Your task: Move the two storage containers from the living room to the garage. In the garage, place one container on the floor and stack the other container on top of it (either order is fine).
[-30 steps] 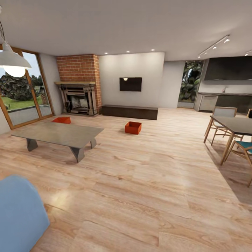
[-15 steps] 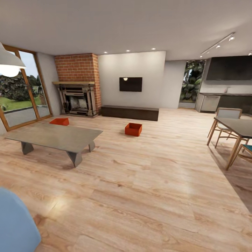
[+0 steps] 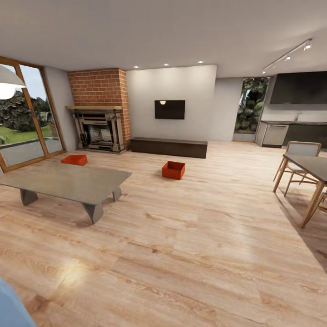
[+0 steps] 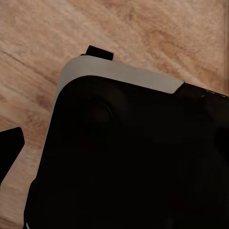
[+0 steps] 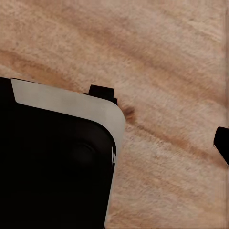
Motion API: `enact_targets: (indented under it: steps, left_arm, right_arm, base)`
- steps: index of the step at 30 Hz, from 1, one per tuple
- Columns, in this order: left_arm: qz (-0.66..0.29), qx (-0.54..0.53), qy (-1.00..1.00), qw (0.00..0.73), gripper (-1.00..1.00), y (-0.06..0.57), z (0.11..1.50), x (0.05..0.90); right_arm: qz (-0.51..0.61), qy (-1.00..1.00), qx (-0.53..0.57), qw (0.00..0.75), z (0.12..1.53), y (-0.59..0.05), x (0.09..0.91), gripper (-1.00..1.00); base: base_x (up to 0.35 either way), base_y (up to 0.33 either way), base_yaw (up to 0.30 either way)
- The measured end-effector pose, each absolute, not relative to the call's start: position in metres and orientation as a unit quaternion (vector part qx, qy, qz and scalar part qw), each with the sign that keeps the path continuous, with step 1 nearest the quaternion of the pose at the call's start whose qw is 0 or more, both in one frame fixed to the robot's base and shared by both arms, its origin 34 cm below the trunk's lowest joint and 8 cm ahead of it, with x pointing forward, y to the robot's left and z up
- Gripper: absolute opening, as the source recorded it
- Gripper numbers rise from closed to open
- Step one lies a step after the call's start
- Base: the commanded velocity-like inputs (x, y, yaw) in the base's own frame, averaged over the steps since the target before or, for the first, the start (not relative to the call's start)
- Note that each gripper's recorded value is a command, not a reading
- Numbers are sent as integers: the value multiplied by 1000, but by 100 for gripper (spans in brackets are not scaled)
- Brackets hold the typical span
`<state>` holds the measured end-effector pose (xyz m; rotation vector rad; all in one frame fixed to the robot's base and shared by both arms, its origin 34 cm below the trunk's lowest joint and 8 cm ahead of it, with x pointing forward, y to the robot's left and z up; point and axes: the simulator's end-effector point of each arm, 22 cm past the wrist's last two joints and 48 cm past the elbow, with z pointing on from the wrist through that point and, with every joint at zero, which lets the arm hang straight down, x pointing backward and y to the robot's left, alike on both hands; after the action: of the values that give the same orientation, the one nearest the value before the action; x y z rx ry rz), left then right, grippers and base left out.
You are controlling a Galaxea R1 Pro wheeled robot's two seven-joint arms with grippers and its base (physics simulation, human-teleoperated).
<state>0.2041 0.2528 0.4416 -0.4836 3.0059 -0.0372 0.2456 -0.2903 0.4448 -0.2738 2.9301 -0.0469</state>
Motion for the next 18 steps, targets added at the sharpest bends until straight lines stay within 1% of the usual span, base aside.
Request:
enact_targets:
  steps: [18]
  left_arm:
    - [-12,-158,986,47,100,253,442,204]
  right_arm:
    - [-16,991,-93,99,445,-290,246,100]
  base:
    - [322,0,0]
